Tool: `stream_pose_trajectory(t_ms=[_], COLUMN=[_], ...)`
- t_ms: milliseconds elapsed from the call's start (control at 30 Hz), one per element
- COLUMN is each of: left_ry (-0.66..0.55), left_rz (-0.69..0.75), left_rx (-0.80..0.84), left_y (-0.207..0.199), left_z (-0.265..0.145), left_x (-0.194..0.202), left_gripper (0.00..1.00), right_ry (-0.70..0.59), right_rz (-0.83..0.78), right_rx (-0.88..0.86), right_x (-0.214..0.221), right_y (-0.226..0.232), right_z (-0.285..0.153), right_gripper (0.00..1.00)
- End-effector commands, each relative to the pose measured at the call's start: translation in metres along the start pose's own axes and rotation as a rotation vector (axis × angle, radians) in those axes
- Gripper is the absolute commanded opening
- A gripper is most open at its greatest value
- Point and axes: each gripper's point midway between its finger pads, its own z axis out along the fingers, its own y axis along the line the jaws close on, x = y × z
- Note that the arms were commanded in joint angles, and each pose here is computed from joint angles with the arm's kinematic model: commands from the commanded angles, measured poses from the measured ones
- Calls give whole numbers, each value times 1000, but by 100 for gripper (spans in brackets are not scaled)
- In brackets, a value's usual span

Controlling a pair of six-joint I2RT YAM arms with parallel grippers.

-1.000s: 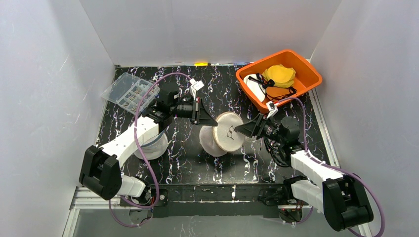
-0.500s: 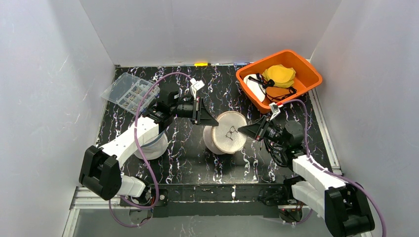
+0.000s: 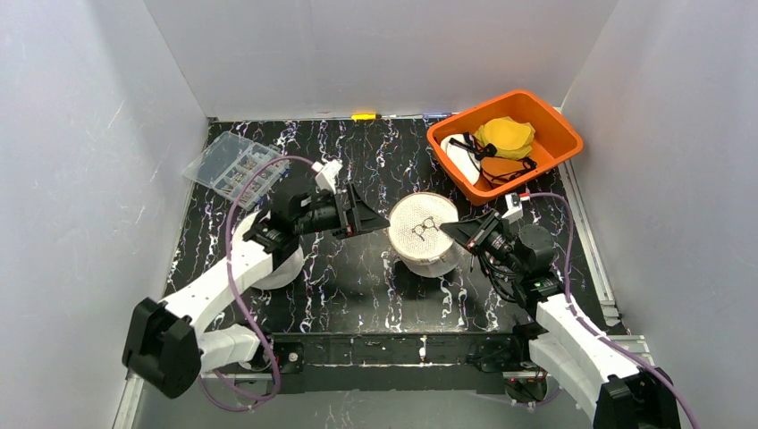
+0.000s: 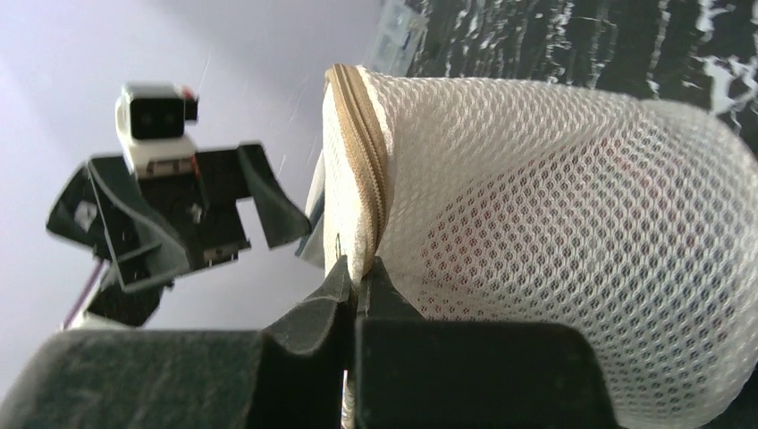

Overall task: Unzip the laundry bag and remove the bra
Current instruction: Adjust the laundry bag at the center of the board.

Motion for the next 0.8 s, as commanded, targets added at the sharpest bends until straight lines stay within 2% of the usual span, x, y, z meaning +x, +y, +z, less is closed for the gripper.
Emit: stream_pose_trajectory(t_ms=[0, 100, 267, 400, 767], left_ry=[-190, -234, -237, -219, -172], left_rz=[-150, -230, -317, -378, -450], left_rx=[-126, -170, -208, -231, -258], left_y=[19, 30, 28, 26, 37], left_z=[-14, -19, -4, 14, 35], left_x=[-9, -2, 11, 18, 36], left_gripper=[89, 89, 87, 79, 76], right_ry=[-171, -214, -287, -280, -278], right_rz=[104, 124, 163, 190, 217], right_rx=[82, 151, 214, 236, 241], right_x=[-27, -30, -27, -10, 3], right_y=[-1, -8, -12, -11, -7], right_z=[4, 6, 13, 22, 24], right_gripper=[1, 1, 1, 1, 1])
